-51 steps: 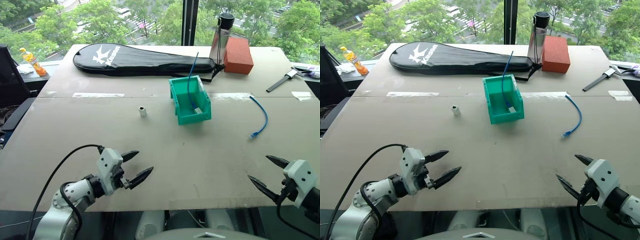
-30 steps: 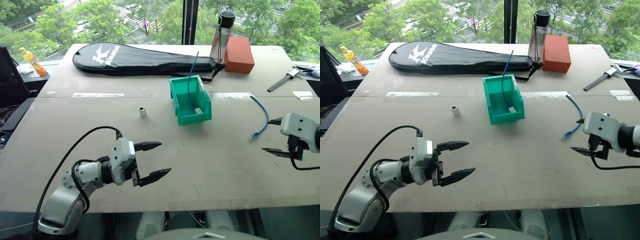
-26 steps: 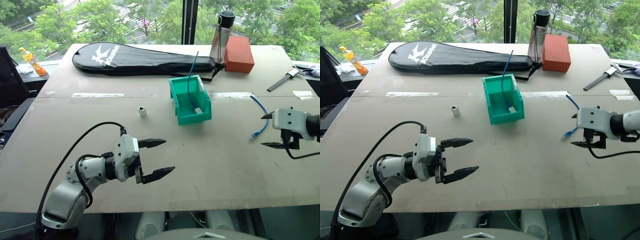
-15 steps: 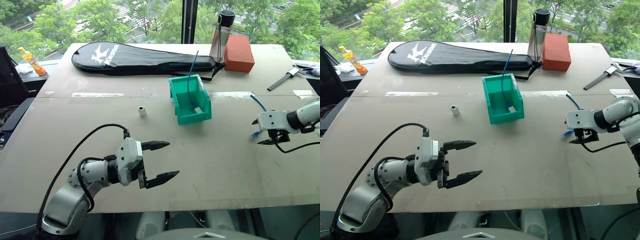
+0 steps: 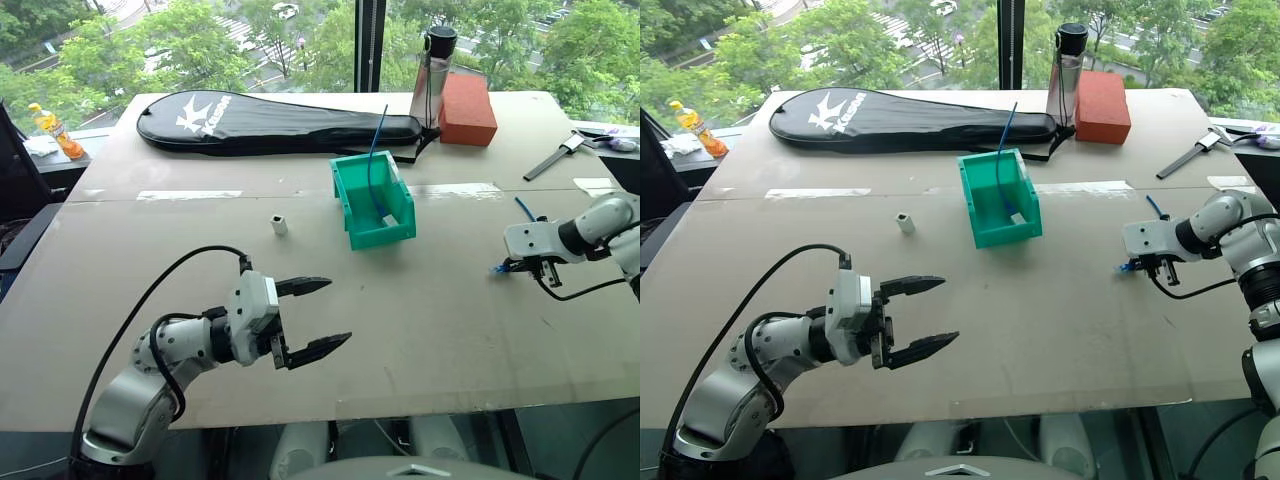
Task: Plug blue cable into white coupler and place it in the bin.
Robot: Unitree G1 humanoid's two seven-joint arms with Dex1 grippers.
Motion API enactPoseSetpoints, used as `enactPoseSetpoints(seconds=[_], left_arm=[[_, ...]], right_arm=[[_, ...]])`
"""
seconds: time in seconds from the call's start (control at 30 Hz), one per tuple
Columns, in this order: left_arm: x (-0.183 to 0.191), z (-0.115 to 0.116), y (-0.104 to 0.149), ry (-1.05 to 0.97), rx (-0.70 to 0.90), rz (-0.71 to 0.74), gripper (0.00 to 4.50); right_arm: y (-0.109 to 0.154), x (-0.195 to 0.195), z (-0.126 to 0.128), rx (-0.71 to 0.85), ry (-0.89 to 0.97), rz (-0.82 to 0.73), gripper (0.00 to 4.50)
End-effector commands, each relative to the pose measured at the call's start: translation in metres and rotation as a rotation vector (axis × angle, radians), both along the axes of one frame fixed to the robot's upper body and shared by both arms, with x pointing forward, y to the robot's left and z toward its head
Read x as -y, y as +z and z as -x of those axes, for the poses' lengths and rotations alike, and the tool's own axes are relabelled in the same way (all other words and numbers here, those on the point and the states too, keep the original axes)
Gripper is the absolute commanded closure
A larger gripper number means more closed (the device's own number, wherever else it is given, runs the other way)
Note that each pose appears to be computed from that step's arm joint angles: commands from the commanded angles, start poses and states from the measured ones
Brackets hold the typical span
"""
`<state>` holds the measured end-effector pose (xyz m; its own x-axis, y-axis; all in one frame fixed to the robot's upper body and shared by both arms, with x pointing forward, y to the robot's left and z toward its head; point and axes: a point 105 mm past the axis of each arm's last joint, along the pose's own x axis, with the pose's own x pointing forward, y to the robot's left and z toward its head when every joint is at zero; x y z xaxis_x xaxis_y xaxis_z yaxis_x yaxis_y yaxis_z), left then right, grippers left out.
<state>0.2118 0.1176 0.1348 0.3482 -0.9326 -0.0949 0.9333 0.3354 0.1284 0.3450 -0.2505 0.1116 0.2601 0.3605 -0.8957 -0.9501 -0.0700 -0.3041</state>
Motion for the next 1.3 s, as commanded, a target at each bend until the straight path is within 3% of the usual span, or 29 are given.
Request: enactPoseSetpoints(seconds=[0.03, 0.23, 0.53, 0.67, 0.87, 0.97, 1.1, 1.2, 1.3], left_arm=[[-0.002, 0.002, 0.000, 0.009, 0.025, 0.008, 0.00], [-0.022, 0.002, -0.011, 0.090, 0.006, -0.025, 0.00], [-0.037, -0.002, -0.017, 0.130, 0.019, -0.067, 0.00], [-0.036, -0.006, -0.018, 0.130, 0.033, -0.095, 0.00], [-0.018, -0.030, -0.016, 0.132, 0.030, -0.154, 0.00], [-0.006, -0.042, -0.016, 0.083, 0.027, -0.182, 0.00], [0.010, -0.061, -0.016, 0.041, 0.043, -0.208, 0.00], [0.027, -0.075, -0.019, 0.005, 0.045, -0.229, 0.00], [0.042, -0.083, -0.023, -0.036, 0.038, -0.240, 0.00]], right_arm=[[0.008, -0.021, 0.005, -0.023, 0.069, -0.023, 4.45], [0.015, -0.107, 0.029, -0.073, 0.143, -0.109, 4.45], [-0.012, -0.181, 0.015, -0.001, 0.129, -0.105, 4.45], [-0.016, -0.185, 0.012, -0.010, 0.125, -0.116, 3.04], [0.045, -0.175, 0.038, -0.014, 0.092, -0.478, 0.35], [0.059, -0.158, 0.059, 0.012, 0.079, -0.599, 0.35], [0.059, -0.134, 0.081, 0.061, -0.030, -0.697, 0.35], [0.064, -0.119, 0.099, 0.079, -0.165, -0.923, 0.35], [0.057, -0.103, 0.112, 0.176, -0.250, -0.916, 0.35]])
